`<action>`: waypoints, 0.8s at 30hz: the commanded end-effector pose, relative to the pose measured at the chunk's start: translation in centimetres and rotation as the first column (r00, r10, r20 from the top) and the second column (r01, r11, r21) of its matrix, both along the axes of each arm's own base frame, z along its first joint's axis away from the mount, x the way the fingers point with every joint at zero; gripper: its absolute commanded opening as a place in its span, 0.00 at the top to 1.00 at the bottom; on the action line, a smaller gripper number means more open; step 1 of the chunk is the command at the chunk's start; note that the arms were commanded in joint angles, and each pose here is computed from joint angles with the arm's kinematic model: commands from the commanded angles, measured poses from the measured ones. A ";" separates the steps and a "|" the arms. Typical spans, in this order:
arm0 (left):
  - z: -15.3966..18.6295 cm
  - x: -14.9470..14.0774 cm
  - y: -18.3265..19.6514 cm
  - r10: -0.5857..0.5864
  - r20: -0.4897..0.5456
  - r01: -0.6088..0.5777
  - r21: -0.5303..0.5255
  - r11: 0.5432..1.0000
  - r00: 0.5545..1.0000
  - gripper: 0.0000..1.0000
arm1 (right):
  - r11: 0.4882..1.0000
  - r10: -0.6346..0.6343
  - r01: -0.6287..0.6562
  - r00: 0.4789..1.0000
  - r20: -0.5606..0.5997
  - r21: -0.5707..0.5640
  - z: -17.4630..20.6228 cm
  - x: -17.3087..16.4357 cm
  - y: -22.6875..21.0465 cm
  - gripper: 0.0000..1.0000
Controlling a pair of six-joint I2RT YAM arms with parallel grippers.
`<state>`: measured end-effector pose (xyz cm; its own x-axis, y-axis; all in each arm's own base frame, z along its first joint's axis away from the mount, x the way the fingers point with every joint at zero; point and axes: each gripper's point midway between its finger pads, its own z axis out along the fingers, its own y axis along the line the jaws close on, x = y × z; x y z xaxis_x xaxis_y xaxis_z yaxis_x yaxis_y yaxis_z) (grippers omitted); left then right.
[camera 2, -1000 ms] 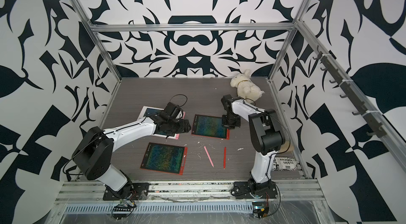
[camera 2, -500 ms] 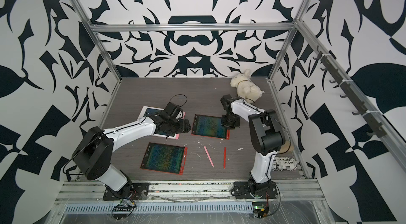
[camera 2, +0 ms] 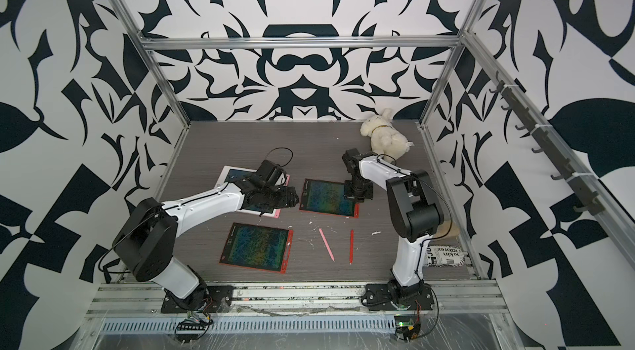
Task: Place the stylus back onto the writing tablet
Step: Place the stylus on the writing tablet.
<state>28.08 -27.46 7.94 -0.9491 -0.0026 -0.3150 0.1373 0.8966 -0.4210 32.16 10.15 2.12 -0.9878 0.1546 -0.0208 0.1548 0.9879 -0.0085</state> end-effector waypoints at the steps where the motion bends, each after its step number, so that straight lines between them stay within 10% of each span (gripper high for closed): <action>1: 0.7 0.2 -0.6 -0.012 0.006 0.012 -0.011 1.000 1.000 0.19 | 1.000 0.009 -0.009 1.000 0.018 -0.020 -0.1 1.1 0.0 1.00; 14: 1.0 0.4 -0.5 -0.012 0.017 0.012 -0.007 1.000 1.000 0.19 | 0.998 0.024 -0.028 0.998 0.063 0.059 0.6 2.0 1.4 1.00; 24: 3.7 1.1 0.6 -0.008 0.119 0.005 0.021 1.000 0.993 0.18 | 0.993 -0.011 -0.012 0.982 0.187 0.121 7.0 0.3 1.2 0.61</action>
<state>28.48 -27.04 9.04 -0.9354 0.0022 -0.3535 0.1523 0.9050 -0.3973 33.68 11.40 6.81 -0.9748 0.1590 -0.1564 0.1423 0.9834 0.1131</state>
